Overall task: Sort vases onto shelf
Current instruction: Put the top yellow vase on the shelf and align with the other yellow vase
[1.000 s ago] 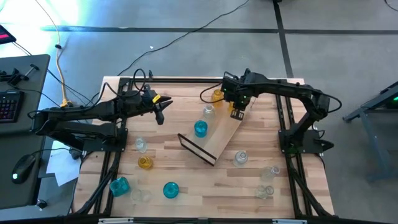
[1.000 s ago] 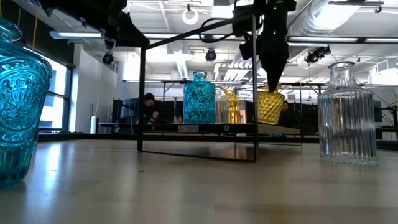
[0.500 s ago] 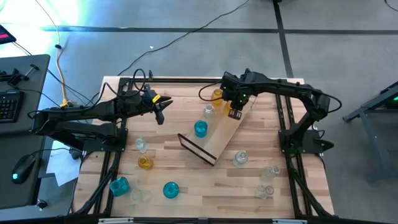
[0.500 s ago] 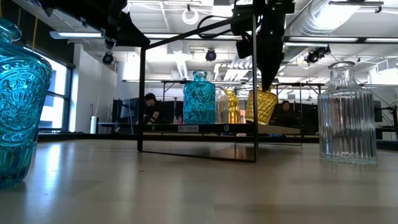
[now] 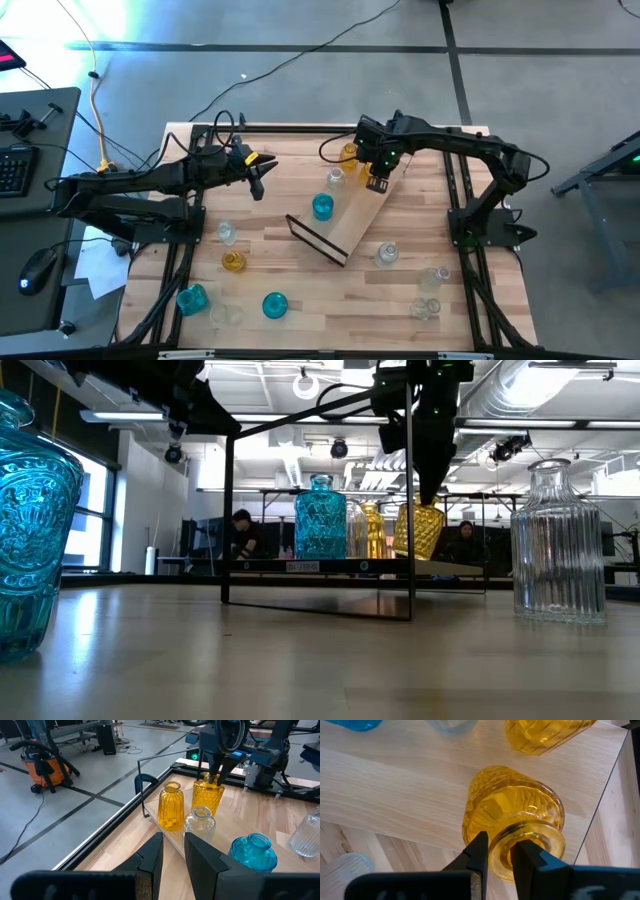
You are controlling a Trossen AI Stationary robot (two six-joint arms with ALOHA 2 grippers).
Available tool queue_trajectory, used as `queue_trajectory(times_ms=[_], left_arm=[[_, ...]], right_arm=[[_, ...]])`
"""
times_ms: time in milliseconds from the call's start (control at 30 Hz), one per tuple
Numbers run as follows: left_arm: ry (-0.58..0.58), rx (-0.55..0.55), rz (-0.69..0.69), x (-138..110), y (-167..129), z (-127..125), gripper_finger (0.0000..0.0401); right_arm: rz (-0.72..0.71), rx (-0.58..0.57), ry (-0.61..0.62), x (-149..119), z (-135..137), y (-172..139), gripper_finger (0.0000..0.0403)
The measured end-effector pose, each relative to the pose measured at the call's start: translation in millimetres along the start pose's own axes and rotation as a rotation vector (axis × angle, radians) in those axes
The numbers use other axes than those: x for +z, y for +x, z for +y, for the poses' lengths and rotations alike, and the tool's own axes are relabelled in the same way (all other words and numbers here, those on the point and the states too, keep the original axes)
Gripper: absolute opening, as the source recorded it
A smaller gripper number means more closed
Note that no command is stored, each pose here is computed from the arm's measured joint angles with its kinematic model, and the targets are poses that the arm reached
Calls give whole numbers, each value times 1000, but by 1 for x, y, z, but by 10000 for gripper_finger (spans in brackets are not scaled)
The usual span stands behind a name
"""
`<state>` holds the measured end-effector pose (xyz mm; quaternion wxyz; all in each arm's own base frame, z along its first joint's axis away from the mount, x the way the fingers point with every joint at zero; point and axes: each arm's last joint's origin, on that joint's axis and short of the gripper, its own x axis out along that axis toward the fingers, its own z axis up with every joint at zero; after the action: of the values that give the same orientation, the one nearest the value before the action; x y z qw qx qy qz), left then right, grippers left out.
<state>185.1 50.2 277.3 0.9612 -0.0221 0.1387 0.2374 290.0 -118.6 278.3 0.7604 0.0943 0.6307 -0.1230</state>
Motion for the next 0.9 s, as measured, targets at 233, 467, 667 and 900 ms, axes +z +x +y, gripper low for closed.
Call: queue_trajectory(times_ms=[233, 467, 667, 900], left_arm=[[0, 0, 0, 0, 0, 0, 71], [0, 0, 0, 0, 0, 0, 71], [0, 0, 0, 0, 0, 0, 71], [0, 0, 0, 0, 0, 0, 71]], right_arm=[[-2, 16, -1, 0, 1, 0, 55], [-10, 32, -2, 1, 1, 0, 57], [-17, 36, -2, 1, 1, 0, 57], [-19, 59, -2, 1, 2, 0, 58]])
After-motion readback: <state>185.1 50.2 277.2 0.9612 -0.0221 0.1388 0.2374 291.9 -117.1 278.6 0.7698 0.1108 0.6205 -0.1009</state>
